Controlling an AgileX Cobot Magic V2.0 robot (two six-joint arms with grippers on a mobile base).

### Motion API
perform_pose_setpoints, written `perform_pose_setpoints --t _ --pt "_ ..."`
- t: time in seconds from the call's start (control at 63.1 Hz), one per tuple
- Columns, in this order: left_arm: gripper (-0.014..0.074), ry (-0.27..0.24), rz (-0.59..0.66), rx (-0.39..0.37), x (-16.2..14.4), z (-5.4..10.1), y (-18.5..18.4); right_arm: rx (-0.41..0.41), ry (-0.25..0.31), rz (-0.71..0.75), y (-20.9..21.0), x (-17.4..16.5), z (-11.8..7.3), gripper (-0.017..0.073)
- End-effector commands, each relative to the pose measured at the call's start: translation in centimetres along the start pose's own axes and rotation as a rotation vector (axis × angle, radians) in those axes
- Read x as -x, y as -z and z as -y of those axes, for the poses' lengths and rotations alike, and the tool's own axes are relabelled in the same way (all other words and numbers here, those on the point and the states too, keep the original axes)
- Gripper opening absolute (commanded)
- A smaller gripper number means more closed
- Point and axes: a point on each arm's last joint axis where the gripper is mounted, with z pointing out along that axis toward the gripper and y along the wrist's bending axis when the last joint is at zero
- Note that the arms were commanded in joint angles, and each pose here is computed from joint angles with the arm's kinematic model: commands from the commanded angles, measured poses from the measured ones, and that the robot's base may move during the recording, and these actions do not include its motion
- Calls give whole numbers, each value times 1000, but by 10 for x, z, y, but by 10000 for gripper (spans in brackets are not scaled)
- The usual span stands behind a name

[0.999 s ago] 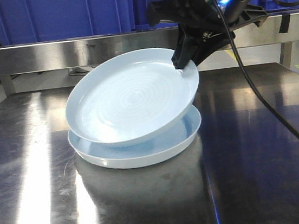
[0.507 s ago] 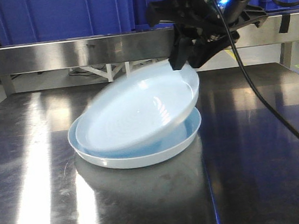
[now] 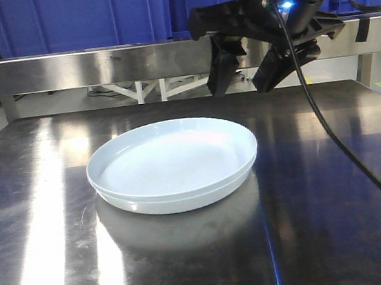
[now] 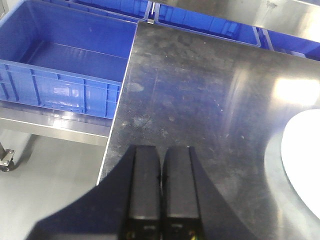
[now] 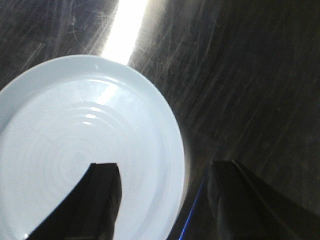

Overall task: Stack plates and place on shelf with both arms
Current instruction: 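Lower the right gripper to the stacked plates' rim and grasp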

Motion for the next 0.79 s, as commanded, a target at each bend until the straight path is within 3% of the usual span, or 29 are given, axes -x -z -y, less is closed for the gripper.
perform_pose_setpoints --t 0.0,0.492,0.777 --pt "89 11 105 -23 16 4 4 18 -3 77 10 14 -5 498" --pt "89 11 105 -23 16 4 4 -7 -11 -29 -29 0 2 493" --pt "89 11 105 -23 16 4 4 -8 -12 -33 -31 0 2 309"
